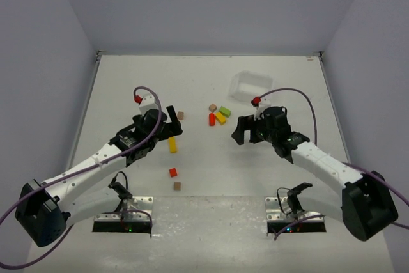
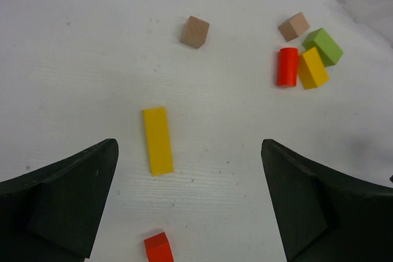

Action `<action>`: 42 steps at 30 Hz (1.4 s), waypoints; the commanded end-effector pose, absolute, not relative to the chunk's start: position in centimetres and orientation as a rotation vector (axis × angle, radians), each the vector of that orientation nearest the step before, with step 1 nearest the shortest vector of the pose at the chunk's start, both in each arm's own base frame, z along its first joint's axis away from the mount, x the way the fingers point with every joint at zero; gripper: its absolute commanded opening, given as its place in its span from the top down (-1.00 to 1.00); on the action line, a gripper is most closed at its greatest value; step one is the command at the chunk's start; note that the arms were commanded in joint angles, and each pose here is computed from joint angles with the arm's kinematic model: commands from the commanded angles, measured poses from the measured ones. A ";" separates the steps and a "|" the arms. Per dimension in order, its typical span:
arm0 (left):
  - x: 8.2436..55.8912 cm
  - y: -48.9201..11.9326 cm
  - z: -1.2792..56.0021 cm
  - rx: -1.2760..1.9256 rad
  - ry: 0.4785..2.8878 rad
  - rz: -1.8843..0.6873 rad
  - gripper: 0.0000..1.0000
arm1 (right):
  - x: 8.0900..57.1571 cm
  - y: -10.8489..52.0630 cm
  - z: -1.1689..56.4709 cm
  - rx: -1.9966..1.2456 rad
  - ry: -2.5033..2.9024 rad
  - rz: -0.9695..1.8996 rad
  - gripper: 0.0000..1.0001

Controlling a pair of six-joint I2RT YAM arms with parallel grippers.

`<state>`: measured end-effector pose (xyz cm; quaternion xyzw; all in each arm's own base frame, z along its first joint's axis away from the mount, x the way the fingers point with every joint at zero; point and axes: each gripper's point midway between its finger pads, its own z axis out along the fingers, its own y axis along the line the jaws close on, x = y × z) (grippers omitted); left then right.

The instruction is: Build the wood block tower

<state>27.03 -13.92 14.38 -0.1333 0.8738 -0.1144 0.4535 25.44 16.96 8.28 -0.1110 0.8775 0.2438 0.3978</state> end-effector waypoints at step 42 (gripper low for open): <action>31.2 -16.9 2.4 -0.343 2.417 -0.379 -1.00 | 38.0 25.5 0.7 -0.578 2.290 0.230 -0.05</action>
